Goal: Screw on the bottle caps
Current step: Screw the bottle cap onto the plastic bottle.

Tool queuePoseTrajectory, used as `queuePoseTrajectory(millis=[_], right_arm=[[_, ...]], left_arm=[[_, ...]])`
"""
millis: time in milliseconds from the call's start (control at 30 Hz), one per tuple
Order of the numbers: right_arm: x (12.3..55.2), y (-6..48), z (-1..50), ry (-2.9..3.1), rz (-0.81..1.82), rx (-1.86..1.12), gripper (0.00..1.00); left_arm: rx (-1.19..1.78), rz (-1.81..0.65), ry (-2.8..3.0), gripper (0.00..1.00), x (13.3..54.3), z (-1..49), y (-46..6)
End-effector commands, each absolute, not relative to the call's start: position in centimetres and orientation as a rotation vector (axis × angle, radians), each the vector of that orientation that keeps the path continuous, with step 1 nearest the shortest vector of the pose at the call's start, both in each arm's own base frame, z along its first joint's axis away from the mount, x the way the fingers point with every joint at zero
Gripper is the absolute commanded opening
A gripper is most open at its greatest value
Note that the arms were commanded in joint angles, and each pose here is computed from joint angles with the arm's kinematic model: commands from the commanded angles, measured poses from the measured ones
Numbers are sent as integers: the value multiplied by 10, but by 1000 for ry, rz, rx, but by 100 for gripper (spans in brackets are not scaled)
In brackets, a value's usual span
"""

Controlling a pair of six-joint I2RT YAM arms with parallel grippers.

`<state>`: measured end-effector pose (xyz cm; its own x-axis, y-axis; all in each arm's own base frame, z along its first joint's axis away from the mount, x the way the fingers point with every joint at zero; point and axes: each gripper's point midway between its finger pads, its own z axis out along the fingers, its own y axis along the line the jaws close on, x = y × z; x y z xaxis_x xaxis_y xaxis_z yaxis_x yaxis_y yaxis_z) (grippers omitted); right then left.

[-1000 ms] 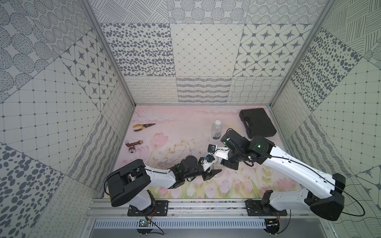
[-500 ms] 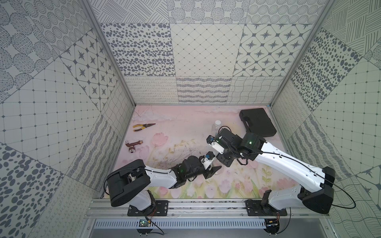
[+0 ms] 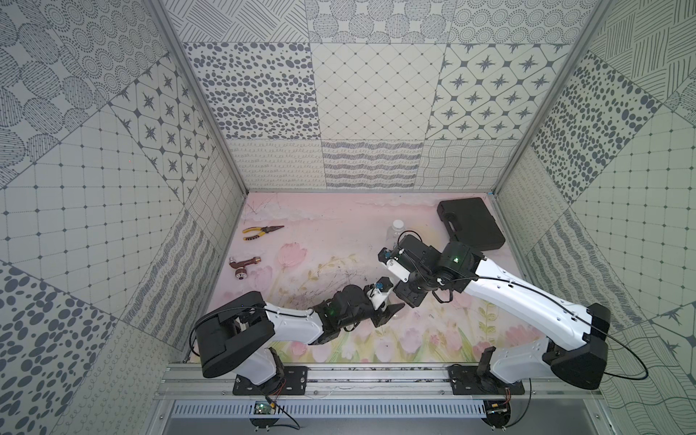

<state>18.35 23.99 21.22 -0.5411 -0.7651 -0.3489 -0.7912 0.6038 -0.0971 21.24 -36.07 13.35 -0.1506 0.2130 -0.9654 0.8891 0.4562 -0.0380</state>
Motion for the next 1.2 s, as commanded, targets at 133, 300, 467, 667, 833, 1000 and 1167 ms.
queuePoseTrajectory(millis=[133,300,467,667,833,1000,1167], right_arm=[[171,236,229,2361,166,-1377,70],[164,220,239,2239,201,-1512,71],[147,213,238,2092,239,-1752,71],[127,209,233,1989,310,-1972,69],[124,208,229,1958,300,-2053,68],[128,210,226,1956,285,-2075,67],[132,213,220,1970,272,-2085,66]], left_arm=[[1014,-846,1589,46,205,142,-369],[1113,-947,1543,47,183,143,-374],[1212,-1042,1520,46,163,142,-378],[1307,-1116,1508,46,143,139,-379],[1352,-1133,1505,47,136,136,-382],[1371,-1132,1505,47,135,135,-384],[1380,-1125,1506,47,134,133,-386]])
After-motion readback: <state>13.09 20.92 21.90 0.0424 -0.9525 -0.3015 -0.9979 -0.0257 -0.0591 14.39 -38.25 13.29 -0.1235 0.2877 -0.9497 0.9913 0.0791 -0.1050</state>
